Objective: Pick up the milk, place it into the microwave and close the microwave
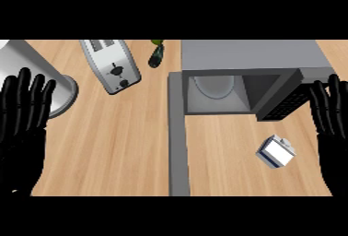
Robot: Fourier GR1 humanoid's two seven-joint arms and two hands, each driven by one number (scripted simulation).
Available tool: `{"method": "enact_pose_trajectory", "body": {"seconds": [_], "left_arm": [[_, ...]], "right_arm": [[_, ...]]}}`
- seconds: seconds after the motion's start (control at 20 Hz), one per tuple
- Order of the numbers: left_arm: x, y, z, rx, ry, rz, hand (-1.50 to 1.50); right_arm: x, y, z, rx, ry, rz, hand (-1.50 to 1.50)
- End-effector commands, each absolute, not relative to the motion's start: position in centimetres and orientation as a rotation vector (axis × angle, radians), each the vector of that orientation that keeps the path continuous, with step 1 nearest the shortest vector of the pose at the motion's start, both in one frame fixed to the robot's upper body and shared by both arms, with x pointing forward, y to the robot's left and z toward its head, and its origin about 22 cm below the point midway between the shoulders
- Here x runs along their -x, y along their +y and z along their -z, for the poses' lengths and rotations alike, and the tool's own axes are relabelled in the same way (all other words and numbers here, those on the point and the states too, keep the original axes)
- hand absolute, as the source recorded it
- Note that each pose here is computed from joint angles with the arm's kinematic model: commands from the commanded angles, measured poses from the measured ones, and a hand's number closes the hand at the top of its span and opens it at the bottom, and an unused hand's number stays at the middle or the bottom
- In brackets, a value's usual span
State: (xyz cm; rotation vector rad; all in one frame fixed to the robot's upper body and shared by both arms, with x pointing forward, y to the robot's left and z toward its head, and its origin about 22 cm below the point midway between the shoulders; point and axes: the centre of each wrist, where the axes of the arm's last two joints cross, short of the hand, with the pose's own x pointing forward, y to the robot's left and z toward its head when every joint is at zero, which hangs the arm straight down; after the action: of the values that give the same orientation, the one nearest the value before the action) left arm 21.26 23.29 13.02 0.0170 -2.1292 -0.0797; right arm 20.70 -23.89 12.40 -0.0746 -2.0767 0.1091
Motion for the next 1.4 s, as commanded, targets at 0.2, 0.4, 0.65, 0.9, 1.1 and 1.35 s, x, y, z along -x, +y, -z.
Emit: {"method": "enact_pose_trajectory", "body": {"seconds": [0.2, 0.4, 0.65, 0.9, 1.1, 1.35], "left_arm": [[-22.5, 26.8, -15.3, -0.020, -2.130, 0.183, -1.50], [-22.7, 24.0, -10.4, 0.135, -1.948, 0.011, -1.50], [-19.3, 21.5, -8.0, 0.161, -1.921, 0.017, -1.50], [-18.0, 18.4, -8.2, 0.166, -1.919, 0.022, -1.50], [-17.7, 17.8, -5.9, 0.154, -1.936, 0.013, -1.50], [-17.0, 15.9, -5.6, 0.147, -1.938, 0.017, -1.50]], "right_arm": [[-17.1, -28.6, -10.7, -0.129, -2.089, -0.223, -1.50], [-15.4, -32.0, -8.5, -0.281, -1.967, -0.210, -1.50], [-11.9, -33.5, -7.4, -0.265, -1.934, -0.213, -1.50], [-10.2, -36.5, -5.6, -0.246, -1.892, -0.240, -1.50], [-9.7, -39.6, -3.0, -0.214, -1.864, -0.219, -1.50], [-10.4, -38.4, 1.0, -0.213, -1.866, -0.229, -1.50]]}}
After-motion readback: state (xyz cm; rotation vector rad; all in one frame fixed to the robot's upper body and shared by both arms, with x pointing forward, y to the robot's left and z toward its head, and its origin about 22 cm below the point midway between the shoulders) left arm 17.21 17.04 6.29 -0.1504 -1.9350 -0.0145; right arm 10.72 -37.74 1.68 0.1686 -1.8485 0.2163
